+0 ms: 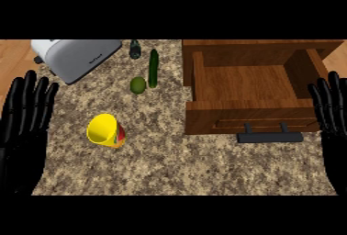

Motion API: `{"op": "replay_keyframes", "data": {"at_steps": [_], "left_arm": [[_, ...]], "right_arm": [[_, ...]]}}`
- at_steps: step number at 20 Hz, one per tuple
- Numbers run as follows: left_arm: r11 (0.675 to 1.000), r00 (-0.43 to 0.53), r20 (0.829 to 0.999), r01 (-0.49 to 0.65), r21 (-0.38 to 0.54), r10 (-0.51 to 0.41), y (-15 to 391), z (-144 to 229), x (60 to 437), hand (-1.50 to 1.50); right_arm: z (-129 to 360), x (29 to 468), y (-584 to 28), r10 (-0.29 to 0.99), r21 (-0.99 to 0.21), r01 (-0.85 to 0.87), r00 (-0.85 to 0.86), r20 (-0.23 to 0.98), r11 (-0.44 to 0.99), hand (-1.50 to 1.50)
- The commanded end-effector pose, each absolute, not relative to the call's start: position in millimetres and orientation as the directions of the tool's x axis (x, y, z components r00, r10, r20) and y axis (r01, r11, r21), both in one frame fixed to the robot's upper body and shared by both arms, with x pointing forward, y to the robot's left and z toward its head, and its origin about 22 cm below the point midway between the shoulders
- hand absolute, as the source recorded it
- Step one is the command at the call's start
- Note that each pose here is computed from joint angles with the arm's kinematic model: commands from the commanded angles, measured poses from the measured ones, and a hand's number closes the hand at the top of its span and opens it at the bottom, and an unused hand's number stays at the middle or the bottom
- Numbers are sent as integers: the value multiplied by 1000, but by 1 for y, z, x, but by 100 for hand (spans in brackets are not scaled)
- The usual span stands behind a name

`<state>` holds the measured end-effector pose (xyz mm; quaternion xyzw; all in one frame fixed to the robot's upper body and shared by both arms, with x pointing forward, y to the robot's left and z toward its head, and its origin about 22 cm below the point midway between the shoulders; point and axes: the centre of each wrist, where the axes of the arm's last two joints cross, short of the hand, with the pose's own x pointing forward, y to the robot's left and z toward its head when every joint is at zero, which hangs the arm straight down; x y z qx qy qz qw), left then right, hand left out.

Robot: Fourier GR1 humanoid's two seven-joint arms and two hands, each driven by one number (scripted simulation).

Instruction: Pick up the cup, place it into the drawer and close the drawer

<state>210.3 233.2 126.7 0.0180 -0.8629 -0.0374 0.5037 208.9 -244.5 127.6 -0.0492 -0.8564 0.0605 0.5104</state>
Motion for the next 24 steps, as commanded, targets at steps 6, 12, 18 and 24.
{"op": "replay_keyframes", "data": {"at_steps": [6,12,18,24], "left_arm": [[818,-487,849,562,125,206,255,130,228,-150],[818,-190,935,555,-150,300,312,97,268,-150],[833,-129,963,537,-134,238,330,63,298,-150],[856,-102,980,507,-98,172,332,26,298,-150]], "right_arm": [[135,211,-228,55,-88,-34,-542,839,996,-150],[127,226,-227,62,-137,-165,-396,916,977,-150],[109,240,-245,62,-140,-176,-390,919,974,-150],[119,268,-256,68,-143,-164,-397,915,976,-150]]}}
